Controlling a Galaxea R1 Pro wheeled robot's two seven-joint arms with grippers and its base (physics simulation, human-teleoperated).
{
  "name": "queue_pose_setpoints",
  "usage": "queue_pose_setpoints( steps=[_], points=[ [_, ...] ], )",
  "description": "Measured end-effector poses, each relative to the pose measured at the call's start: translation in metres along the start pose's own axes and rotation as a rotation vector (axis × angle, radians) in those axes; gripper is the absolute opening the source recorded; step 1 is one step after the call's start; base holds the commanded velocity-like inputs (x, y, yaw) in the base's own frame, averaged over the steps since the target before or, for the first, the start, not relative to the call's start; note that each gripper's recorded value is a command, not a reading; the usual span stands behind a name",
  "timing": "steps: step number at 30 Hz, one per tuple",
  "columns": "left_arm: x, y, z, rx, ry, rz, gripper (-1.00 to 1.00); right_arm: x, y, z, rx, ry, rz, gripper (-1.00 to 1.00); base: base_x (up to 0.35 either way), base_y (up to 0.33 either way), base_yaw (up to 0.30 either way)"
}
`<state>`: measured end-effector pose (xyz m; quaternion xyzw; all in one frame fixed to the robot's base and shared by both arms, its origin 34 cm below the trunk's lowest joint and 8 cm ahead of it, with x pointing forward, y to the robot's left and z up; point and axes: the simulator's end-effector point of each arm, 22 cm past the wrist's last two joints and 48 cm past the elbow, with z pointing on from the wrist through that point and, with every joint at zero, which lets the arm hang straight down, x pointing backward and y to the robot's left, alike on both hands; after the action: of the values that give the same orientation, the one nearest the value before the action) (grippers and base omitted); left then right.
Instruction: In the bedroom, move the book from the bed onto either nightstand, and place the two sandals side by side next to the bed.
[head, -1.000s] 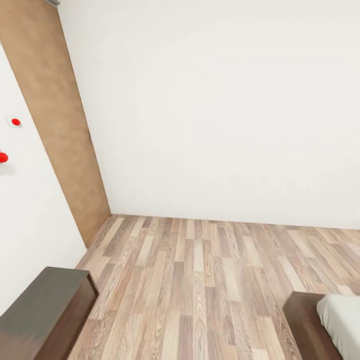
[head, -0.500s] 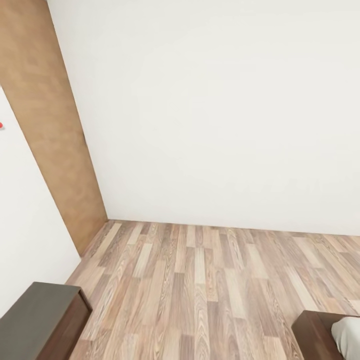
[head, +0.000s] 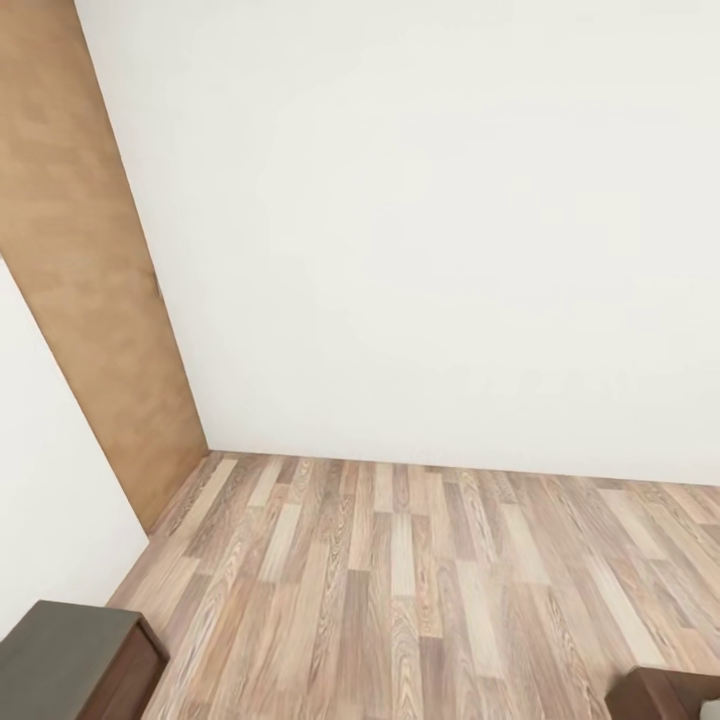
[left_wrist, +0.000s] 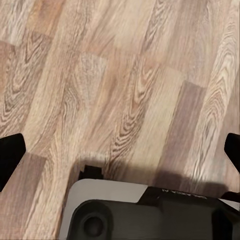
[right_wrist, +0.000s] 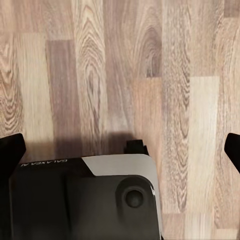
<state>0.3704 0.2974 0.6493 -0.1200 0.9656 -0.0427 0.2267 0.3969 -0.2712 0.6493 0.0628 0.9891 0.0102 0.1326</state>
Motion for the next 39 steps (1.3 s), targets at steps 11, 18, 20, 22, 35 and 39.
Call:
queue_pose_setpoints(
  steps=[11,18,20,22,35,39],
  points=[
    [-0.0109,-0.0032,0.0013,0.007,-0.024,0.005,1.00,0.0002,0.0000,0.0000,0.000,0.001,0.002,1.00,0.328,0.000,0.000],
    [-0.0105,-0.0029,0.0012,0.008,-0.023,0.003,1.00,0.0003,0.0003,0.0000,0.000,0.001,0.002,1.00,0.328,0.000,0.000],
    [-0.0103,-0.0033,0.0012,0.009,-0.023,0.004,1.00,0.0004,0.0006,0.0000,-0.001,0.001,0.002,1.00,0.328,0.000,0.000],
    [-0.0103,-0.0034,0.0012,0.009,-0.023,0.004,1.00,0.0004,0.0008,0.0000,-0.001,0.002,0.002,1.00,0.328,0.000,0.000],
    [-0.0104,-0.0034,0.0012,0.008,-0.024,-0.001,1.00,0.0004,0.0008,0.0000,-0.001,0.002,0.001,1.00,0.328,0.000,0.000],
    [-0.0105,-0.0032,0.0012,0.008,-0.024,-0.003,1.00,0.0005,0.0010,0.0000,-0.001,0.002,0.001,1.00,0.332,0.000,0.000]
  ],
)
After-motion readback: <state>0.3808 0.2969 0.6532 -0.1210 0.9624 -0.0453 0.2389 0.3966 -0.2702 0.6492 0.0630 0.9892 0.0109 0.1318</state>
